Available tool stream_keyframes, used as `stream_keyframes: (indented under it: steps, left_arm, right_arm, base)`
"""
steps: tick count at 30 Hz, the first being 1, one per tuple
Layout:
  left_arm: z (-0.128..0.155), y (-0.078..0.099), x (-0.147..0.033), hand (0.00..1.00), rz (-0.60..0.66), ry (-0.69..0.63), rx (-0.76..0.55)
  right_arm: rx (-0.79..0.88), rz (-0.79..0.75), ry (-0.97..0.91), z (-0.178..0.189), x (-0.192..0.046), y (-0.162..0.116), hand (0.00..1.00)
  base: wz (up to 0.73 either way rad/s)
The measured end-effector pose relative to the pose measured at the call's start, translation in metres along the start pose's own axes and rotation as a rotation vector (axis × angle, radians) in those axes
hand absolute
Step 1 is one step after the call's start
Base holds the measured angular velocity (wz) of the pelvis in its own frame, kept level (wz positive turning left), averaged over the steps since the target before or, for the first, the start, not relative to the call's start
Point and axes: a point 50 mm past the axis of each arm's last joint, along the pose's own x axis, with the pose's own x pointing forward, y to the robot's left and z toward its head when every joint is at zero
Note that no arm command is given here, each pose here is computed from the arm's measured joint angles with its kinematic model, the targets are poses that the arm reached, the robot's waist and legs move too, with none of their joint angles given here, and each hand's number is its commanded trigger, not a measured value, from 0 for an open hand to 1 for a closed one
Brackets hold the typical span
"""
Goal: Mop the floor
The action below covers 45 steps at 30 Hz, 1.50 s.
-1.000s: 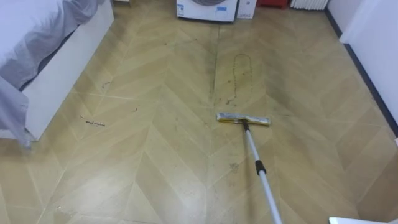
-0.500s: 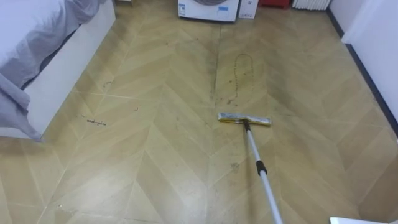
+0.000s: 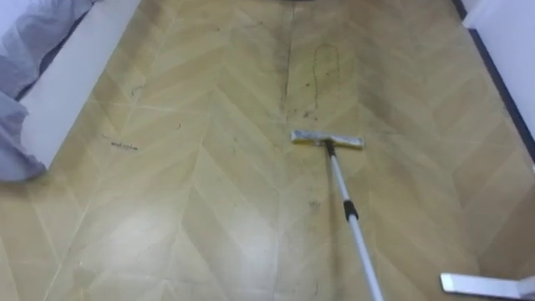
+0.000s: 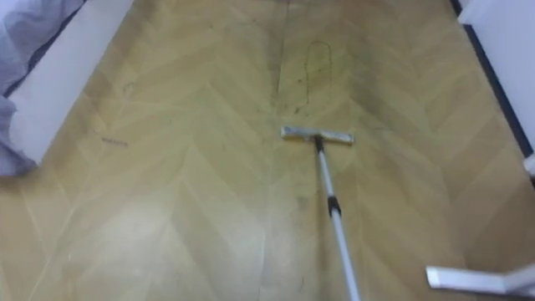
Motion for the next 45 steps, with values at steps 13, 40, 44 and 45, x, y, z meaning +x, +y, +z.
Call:
stream_keyframes:
  steps: [13,40,44,45]
  left_arm:
    - [0.029,-0.002,-0.001,0.00,0.020,-0.075,0.041]
    - [-0.008,-0.004,0.002,0.00,-0.088,0.030,-0.113]
    - [0.020,0.007,0.002,0.00,-0.067,-0.034,-0.090]
    - [0.027,0.008,0.001,0.00,-0.061,-0.062,-0.093]
  right_arm:
    - [0.034,-0.074,-0.060,0.020,-0.002,-0.004,1.00]
    - [0.103,-0.118,-0.182,0.075,-0.027,-0.068,1.00]
    - [0.152,-0.159,-0.005,0.015,-0.016,-0.074,1.00]
    - [0.165,-0.149,0.040,0.003,-0.013,-0.067,1.00]
  base:
    - [0.03]
    - [0.03]
    - [0.75]
    - [-0.28]
